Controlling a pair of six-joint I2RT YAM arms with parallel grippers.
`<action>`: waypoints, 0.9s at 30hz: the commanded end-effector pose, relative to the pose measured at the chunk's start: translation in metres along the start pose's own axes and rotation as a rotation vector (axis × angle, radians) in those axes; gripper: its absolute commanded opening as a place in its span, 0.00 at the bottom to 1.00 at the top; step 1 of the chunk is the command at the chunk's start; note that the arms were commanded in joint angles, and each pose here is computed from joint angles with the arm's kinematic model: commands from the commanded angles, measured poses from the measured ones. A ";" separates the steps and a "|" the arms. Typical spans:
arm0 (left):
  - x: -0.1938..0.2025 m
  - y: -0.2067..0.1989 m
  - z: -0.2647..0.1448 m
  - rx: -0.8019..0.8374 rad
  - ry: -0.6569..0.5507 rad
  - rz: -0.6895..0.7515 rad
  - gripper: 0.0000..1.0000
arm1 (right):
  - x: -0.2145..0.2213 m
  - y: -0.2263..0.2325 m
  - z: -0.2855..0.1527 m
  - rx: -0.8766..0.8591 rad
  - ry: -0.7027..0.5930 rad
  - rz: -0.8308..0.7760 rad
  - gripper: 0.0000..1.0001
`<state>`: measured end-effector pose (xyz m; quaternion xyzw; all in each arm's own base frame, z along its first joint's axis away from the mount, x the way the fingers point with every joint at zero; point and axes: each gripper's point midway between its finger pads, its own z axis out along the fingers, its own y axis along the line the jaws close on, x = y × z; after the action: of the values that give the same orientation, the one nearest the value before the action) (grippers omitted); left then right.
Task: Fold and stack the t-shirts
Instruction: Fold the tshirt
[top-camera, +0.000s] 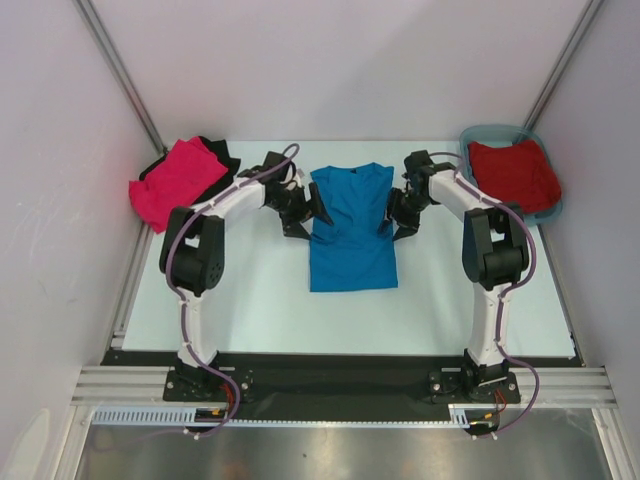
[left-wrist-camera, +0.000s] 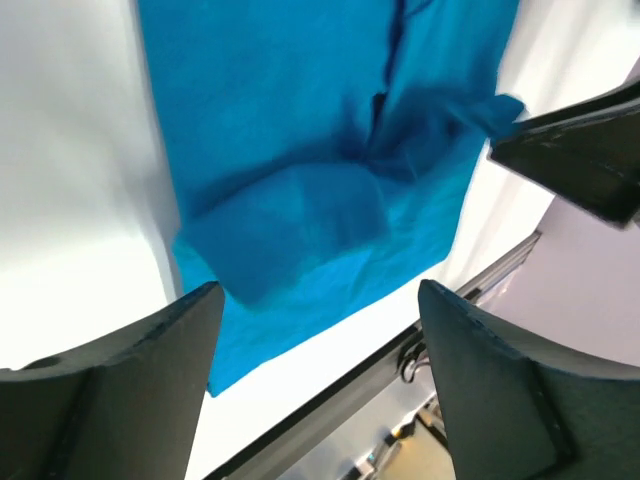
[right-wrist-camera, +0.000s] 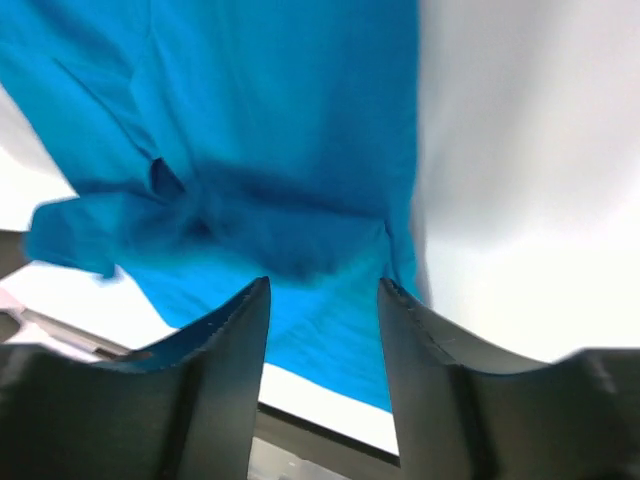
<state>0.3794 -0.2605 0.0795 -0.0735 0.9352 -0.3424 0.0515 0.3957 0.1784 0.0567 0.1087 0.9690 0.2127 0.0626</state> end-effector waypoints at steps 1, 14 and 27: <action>-0.020 -0.011 -0.018 -0.009 -0.067 0.072 0.87 | -0.015 -0.006 -0.014 0.062 -0.074 -0.005 0.54; -0.032 -0.031 -0.060 -0.006 -0.163 0.115 0.88 | -0.030 0.014 -0.063 0.037 -0.210 -0.034 0.56; 0.048 0.020 -0.039 0.048 -0.046 0.111 0.88 | 0.050 -0.033 -0.048 0.071 -0.068 -0.011 0.56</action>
<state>0.3460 -0.2304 0.1083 -0.0477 0.9371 -0.3330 0.0934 0.3469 0.1411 0.0762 0.1185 0.9780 0.1485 0.0857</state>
